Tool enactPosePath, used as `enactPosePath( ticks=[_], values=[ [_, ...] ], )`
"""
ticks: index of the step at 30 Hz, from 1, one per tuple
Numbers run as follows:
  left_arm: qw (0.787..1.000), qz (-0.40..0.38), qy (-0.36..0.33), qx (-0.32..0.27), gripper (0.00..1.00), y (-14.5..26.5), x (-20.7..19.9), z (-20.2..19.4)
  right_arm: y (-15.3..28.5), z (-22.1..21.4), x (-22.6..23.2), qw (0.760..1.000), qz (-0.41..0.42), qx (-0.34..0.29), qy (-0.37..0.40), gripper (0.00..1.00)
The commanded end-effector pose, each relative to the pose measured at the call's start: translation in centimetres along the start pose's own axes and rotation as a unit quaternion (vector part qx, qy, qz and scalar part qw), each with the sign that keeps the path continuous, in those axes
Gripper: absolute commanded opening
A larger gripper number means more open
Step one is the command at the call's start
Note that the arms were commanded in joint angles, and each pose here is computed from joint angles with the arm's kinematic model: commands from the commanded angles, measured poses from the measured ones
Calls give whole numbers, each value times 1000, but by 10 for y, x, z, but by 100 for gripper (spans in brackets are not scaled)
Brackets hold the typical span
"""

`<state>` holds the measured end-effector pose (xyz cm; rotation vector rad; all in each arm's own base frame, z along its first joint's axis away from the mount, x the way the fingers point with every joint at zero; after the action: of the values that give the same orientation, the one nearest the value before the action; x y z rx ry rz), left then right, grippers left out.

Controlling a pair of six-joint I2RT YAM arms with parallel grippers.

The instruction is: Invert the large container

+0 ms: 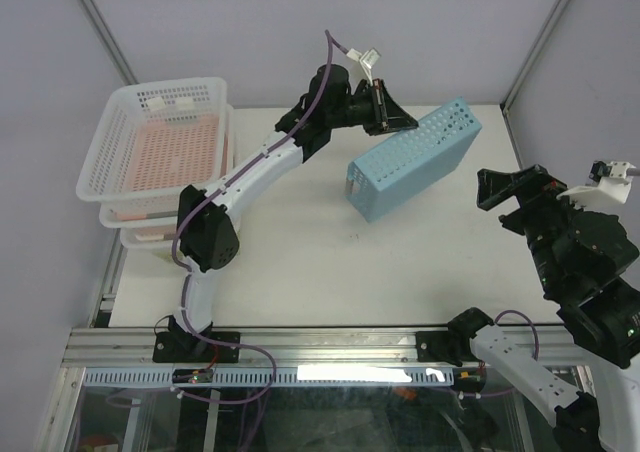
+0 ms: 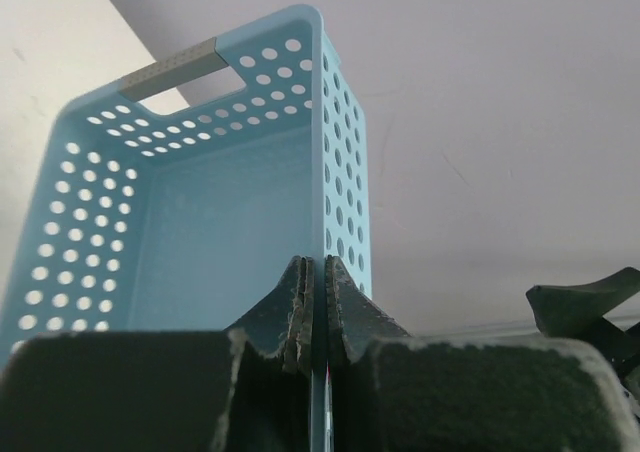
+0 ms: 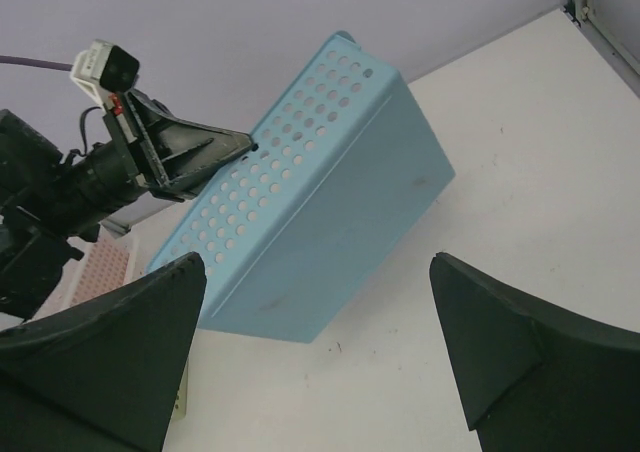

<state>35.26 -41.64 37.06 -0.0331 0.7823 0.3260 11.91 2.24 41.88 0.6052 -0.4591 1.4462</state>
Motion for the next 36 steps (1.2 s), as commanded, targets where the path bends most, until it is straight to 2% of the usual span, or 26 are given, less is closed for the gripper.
enactPosePath(
  ticks=[1,12,16,28,33,36],
  values=[
    [994,-108,32,-16,0,-14,-27,3,-1,10,6,1000,-3,-14,-2,99],
    [980,-134,142,36,0,-49,24,-52,-11,-5,6,1000,-12,13,-5,99],
    [977,-123,172,36,0,-52,46,-67,-13,-10,4,1000,-18,22,-8,99],
    [969,-91,224,52,0,-53,117,-78,-18,-31,-8,994,-77,73,-9,98],
    [970,-78,226,38,0,-49,150,-70,-22,-41,-9,992,-87,93,-9,98],
    [977,-58,204,28,0,-47,169,-66,-24,-50,-11,989,-96,114,-8,98]
  ],
)
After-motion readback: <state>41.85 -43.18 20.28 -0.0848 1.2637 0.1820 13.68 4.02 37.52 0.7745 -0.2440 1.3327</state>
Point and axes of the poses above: each gripper's point midway between its finger pads, its own y axis back along the fingers, its own x axis along the line the jaws close on, z = x × y, the point moved 6 cm from there along y, back along the fingers, and after that the axes turned 10 degrees about -y, right-handed, at the moved point
